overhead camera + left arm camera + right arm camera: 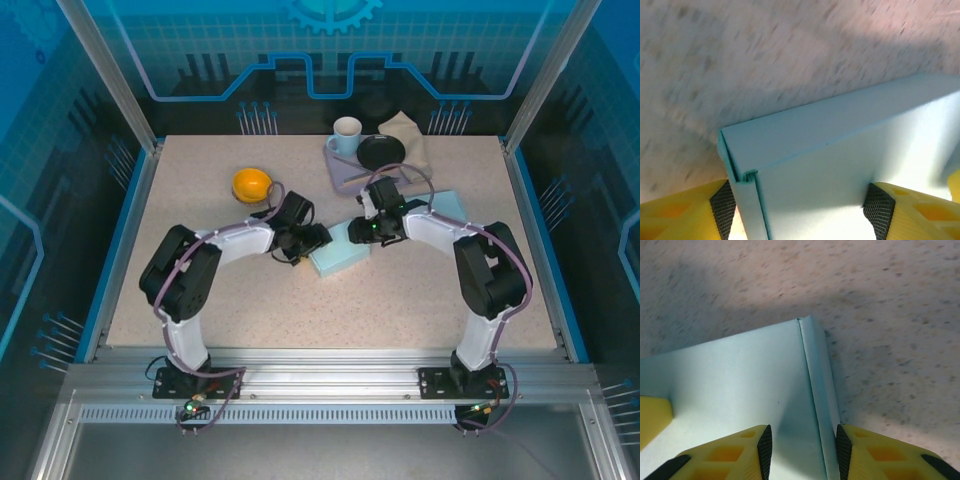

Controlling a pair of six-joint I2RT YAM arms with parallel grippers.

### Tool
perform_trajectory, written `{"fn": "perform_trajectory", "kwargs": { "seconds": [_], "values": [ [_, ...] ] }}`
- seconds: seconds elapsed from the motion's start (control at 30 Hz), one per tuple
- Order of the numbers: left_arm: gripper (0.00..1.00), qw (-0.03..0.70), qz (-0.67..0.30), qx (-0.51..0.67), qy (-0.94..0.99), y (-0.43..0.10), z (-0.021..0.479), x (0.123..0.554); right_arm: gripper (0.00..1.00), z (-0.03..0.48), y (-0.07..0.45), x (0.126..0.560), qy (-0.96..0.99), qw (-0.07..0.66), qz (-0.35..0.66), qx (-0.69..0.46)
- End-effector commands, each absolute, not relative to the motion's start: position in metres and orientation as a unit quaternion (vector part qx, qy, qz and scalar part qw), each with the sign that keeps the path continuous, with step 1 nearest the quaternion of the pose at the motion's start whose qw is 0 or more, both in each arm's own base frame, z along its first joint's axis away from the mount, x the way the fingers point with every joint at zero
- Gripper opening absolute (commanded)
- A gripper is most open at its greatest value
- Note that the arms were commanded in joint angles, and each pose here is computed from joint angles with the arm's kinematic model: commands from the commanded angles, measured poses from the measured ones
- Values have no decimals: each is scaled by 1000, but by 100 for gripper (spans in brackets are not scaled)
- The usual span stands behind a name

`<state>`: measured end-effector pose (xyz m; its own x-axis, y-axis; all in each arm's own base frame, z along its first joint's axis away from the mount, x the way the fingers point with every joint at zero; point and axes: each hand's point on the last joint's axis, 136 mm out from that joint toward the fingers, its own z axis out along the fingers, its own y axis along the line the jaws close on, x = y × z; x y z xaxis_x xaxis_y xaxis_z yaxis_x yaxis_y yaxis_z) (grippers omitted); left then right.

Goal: Fold the paper box

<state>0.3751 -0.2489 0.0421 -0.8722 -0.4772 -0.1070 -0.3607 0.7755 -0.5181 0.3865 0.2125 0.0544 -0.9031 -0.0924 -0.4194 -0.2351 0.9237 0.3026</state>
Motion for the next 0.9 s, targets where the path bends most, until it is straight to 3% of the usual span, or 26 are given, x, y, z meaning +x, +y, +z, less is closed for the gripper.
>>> {"fn": "perform_trajectory", "kwargs": {
  "seconds": [0.0, 0.23, 0.6, 0.7, 0.8, 0.87],
  "values": [
    [72, 164, -279, -174, 930, -274, 68, 418, 40, 46, 228, 385, 960, 175, 214, -51],
    [72, 174, -264, -177, 932, -260, 55, 459, 40, 55, 217, 406, 959, 195, 204, -2],
    [78, 222, -227, -153, 936, -217, 99, 453, 42, 89, 179, 400, 958, 230, 172, -4],
    [84, 257, -209, -143, 933, -192, 128, 446, 43, 108, 159, 389, 956, 251, 152, -6],
    [99, 307, -167, -127, 928, -163, 156, 431, 45, 128, 138, 374, 950, 285, 127, -12],
    [99, 339, -135, -120, 923, -143, 168, 416, 48, 139, 123, 365, 944, 313, 101, -18]
  ]
}}
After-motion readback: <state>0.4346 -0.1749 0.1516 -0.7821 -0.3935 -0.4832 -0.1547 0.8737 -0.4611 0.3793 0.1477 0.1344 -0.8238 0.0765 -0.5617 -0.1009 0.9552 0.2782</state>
